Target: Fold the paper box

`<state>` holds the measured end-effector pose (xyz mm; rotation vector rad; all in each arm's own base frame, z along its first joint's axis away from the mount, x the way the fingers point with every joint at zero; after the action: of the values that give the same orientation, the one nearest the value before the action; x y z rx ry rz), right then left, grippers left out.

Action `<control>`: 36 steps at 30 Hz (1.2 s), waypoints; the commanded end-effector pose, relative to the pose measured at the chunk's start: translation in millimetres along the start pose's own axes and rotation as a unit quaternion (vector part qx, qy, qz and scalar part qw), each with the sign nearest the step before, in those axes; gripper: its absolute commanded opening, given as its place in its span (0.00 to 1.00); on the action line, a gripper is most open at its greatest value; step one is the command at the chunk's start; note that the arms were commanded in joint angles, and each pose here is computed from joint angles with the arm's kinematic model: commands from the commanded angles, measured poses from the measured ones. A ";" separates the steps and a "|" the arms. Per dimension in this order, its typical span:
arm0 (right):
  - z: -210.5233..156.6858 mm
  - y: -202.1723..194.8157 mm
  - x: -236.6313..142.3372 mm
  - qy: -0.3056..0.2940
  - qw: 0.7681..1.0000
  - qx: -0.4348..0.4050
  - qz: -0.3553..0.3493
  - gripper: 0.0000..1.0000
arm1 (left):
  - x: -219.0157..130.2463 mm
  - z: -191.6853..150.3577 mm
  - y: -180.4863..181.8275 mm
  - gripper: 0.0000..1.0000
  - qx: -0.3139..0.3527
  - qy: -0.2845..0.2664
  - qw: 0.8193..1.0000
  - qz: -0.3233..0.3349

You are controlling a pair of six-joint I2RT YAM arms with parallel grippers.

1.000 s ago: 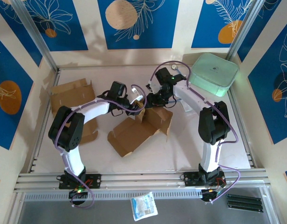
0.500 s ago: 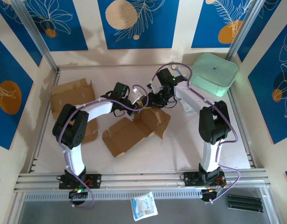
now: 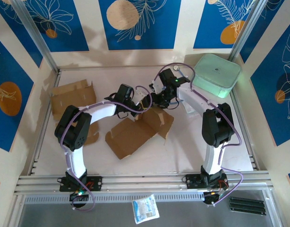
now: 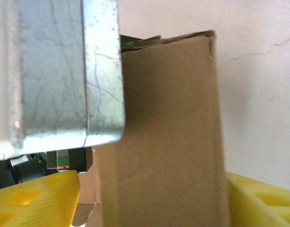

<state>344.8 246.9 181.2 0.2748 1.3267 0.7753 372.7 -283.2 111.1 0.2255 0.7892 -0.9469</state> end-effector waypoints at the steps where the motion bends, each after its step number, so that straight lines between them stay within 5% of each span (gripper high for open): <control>1: 1.6 16.9 -35.9 -0.049 0.999 -0.011 0.017 0.87 | 10.1 -19.8 1.4 0.00 -0.016 0.024 0.999 0.021; 7: -15.7 12.9 -61.9 -0.078 0.997 -0.009 0.004 0.91 | 10.2 -20.7 -2.2 0.00 -0.024 0.019 0.999 0.012; 12: -27.8 -4.5 -77.9 -0.104 0.993 0.027 -0.039 0.91 | 6.3 -12.5 -2.5 0.20 -0.032 0.012 0.999 0.012; 19: -36.0 -2.1 -98.7 -0.145 0.986 0.051 -0.063 0.90 | 8.0 1.9 -0.8 0.00 -0.059 0.008 0.998 0.010; 24: -42.4 -8.0 -116.2 -0.178 0.974 0.095 -0.108 0.90 | 1.7 -4.4 1.1 0.01 -0.114 0.031 0.993 0.031; 29: -52.4 -17.4 -124.0 -0.190 0.959 0.148 -0.147 0.90 | -13.8 -29.7 -0.2 0.07 -0.197 0.082 0.974 0.073; 36: -54.0 -7.1 -110.4 -0.163 0.969 0.128 -0.131 0.89 | -41.8 -44.9 -10.2 0.23 -0.253 0.088 0.958 0.099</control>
<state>298.2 152.5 251.4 0.4146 1.0828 0.3166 341.6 -248.6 101.6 -0.0265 1.0840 -0.5887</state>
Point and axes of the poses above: each hand's point on the last joint's axis, 136 mm out from that joint toward the fingers, its own x axis out along the fingers, its own y axis along the line the jaws close on, z = x × y, the point moved 4 cm from there along -x, back along the fingers, and after that the axes turned 1 degree about -x, right-handed, at the moved point
